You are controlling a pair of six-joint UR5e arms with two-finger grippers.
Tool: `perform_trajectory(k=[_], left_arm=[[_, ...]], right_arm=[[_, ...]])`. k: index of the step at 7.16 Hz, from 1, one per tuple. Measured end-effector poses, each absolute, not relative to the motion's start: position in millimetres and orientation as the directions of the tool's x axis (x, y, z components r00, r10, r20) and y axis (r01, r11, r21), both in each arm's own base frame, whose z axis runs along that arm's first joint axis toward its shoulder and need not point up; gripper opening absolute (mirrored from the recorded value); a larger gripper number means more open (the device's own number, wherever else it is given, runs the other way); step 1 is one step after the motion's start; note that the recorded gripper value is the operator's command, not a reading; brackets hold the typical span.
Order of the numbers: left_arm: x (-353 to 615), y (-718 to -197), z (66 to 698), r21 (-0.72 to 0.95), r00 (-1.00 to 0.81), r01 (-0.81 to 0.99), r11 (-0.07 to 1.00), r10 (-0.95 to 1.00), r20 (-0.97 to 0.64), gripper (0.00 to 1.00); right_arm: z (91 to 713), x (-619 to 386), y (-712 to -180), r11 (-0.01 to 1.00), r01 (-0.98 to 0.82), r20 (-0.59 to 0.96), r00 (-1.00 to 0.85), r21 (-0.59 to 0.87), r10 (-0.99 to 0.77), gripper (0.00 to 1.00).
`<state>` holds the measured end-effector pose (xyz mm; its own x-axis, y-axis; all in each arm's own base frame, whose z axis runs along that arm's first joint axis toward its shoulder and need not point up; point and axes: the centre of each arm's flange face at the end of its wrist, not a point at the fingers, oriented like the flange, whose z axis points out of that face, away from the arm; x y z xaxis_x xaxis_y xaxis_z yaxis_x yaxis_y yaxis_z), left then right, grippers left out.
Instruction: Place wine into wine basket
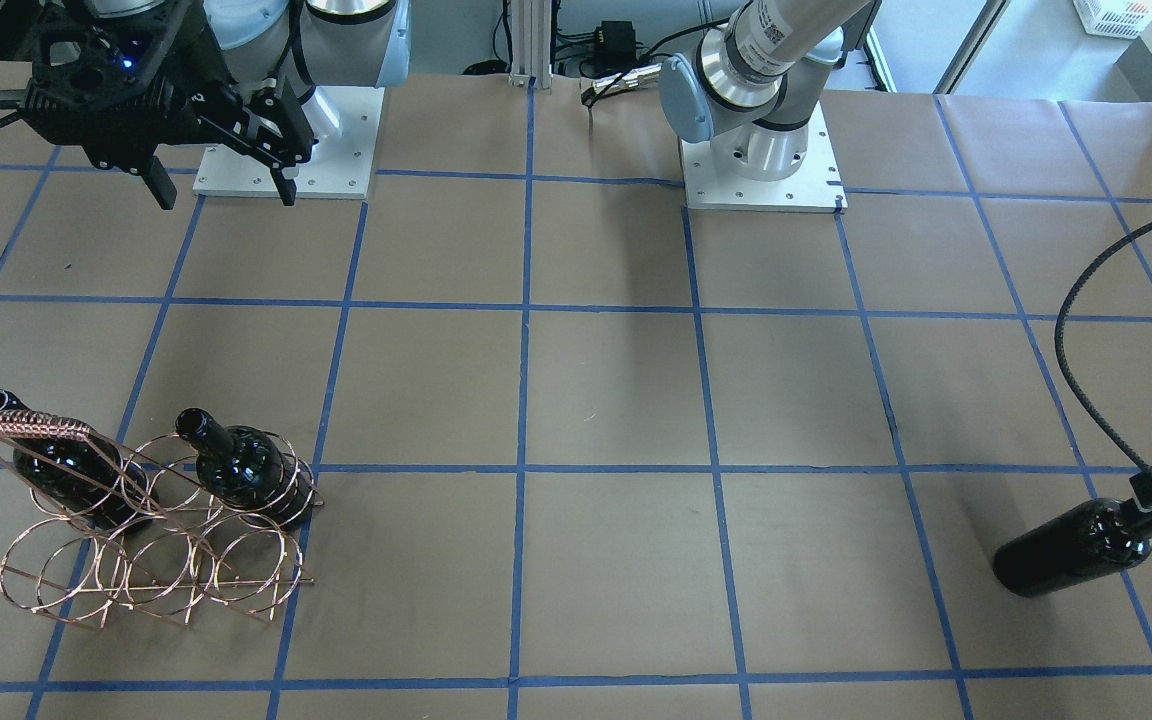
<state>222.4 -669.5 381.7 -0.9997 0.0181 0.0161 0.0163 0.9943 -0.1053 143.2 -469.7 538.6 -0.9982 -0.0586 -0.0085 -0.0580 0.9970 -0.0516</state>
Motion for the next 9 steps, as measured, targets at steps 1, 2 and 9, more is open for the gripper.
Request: perform_trajectory(k=[1,2,9], left_arm=[[221.8,-670.8,378.3,-0.107,-1.0,0.01,0.994,0.013,0.028,1.0],[222.0,-671.2,376.3,-0.104,-0.999,0.011,0.994,0.014,0.03,1.0],[223.1,-665.4,369.6,-0.059,-1.0,0.017,0.998,0.018,0.012,0.86]], right_arm=[[538.7,143.2,-469.6,0.997,-0.058,-0.008,-0.998,-0.052,-0.059,1.0],[538.6,143.2,-469.6,0.997,-0.058,-0.008,-0.998,-0.052,-0.059,1.0],[538.7,143.3,-469.6,0.997,-0.058,-0.009,-0.998,-0.052,-0.059,1.0]])
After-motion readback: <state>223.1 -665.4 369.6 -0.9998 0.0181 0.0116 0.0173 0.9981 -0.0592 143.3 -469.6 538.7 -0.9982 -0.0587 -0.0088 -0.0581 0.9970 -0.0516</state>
